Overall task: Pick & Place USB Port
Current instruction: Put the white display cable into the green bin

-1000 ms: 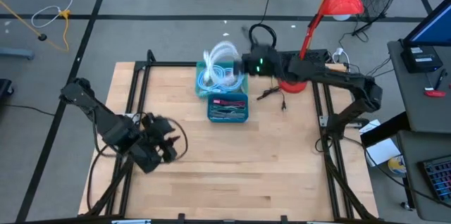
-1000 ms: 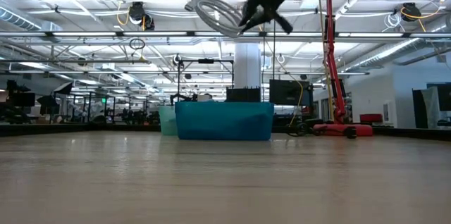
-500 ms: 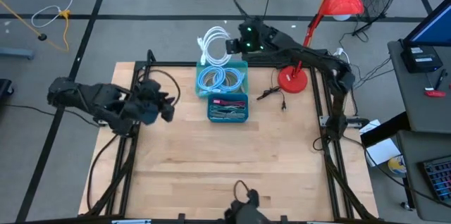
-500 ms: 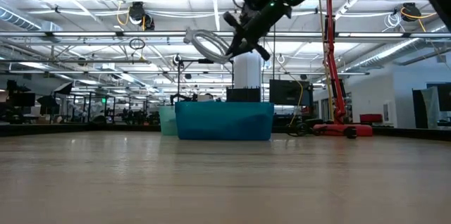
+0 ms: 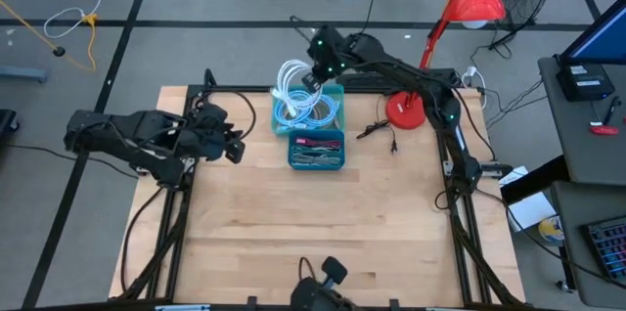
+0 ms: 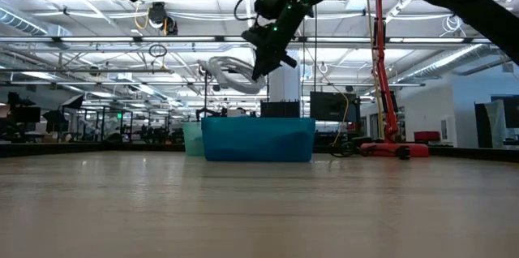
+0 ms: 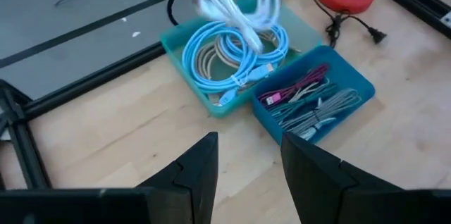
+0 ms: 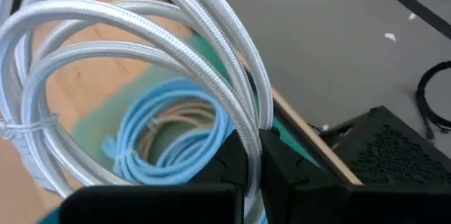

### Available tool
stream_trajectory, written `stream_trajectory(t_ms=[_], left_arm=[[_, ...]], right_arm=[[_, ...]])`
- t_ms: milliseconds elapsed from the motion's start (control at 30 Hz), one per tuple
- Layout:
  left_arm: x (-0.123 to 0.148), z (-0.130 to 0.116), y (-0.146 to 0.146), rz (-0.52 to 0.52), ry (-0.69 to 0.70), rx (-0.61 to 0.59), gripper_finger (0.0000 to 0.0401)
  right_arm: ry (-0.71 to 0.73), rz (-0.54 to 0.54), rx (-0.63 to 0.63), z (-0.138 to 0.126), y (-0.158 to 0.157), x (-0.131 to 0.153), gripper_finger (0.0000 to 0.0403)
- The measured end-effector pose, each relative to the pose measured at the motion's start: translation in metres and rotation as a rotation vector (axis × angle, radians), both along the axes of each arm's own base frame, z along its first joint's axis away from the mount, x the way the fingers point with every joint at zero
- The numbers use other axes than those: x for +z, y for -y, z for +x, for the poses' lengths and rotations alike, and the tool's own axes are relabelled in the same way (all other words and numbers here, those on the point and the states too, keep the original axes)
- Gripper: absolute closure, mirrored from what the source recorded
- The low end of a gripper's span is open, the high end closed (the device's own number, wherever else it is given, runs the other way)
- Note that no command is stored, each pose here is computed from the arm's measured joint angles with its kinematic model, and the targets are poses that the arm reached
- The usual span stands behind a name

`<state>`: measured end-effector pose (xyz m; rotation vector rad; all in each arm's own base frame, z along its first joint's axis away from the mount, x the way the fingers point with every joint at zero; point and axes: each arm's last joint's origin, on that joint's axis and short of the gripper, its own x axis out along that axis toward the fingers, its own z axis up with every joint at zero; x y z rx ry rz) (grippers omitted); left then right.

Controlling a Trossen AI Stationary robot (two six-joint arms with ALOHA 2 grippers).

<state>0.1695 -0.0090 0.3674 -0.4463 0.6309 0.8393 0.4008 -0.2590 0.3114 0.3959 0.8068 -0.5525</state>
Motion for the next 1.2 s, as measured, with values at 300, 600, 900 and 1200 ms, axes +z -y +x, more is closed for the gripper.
stream_trajectory(t_ms=[300, 600, 900, 1200], left_arm=[[-0.005, -0.003, -0.039, -0.041, 0.017, 0.277, 0.0243], [-0.033, 0.01, -0.129, -0.307, 0.283, 0.034, 0.0242], [-0.068, 0.037, -0.19, -0.486, 0.679, -0.338, 0.0242], [-0.073, 0.07, -0.199, -0.553, 0.824, -0.464, 0.0242]], right_arm=[[-0.215, -0.019, 0.109, 0.01, -0.035, -0.017, 0.0395], [-0.235, -0.097, 0.159, -0.004, -0.087, 0.032, 0.0395], [-0.166, -0.092, 0.1, -0.026, -0.106, 0.067, 0.0395], [-0.218, -0.076, 0.071, -0.029, -0.106, 0.061, 0.0395]])
